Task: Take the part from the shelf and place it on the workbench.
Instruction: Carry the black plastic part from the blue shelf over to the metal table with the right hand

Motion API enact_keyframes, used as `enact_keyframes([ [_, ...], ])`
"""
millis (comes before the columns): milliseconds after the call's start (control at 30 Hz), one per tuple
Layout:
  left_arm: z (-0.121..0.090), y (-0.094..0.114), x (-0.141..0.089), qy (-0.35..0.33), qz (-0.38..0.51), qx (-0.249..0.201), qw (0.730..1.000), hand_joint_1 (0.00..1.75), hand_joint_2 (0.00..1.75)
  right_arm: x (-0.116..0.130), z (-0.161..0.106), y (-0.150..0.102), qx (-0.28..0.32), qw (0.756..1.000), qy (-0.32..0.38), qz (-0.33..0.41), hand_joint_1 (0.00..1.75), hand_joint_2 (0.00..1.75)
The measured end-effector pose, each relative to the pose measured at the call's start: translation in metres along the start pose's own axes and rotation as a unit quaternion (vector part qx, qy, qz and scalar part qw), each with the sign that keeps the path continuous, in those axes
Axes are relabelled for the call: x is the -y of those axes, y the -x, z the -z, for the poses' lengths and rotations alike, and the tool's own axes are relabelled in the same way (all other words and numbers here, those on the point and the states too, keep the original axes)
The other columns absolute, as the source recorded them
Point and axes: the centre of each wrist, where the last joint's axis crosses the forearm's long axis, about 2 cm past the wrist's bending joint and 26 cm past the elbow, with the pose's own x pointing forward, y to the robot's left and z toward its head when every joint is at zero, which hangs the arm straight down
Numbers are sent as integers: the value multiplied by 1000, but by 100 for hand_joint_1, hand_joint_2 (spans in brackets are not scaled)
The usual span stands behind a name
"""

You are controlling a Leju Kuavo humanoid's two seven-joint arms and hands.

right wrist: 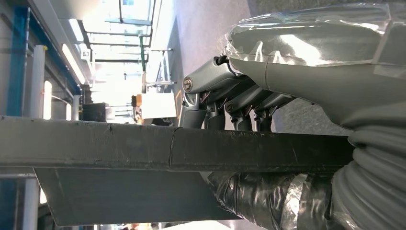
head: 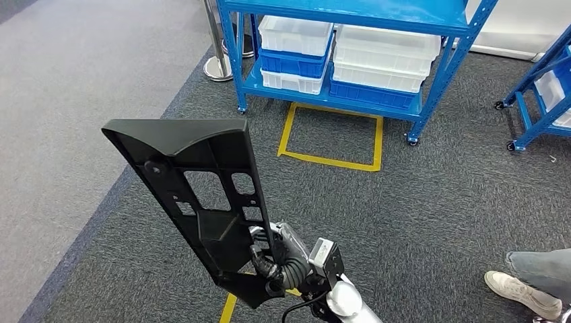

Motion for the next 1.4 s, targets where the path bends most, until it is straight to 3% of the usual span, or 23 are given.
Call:
enact_keyframes([
  [1400,0,-3,-1,-3,3,2,1000,0,175,2,0,-2,-5,999,0,-42,175,175],
])
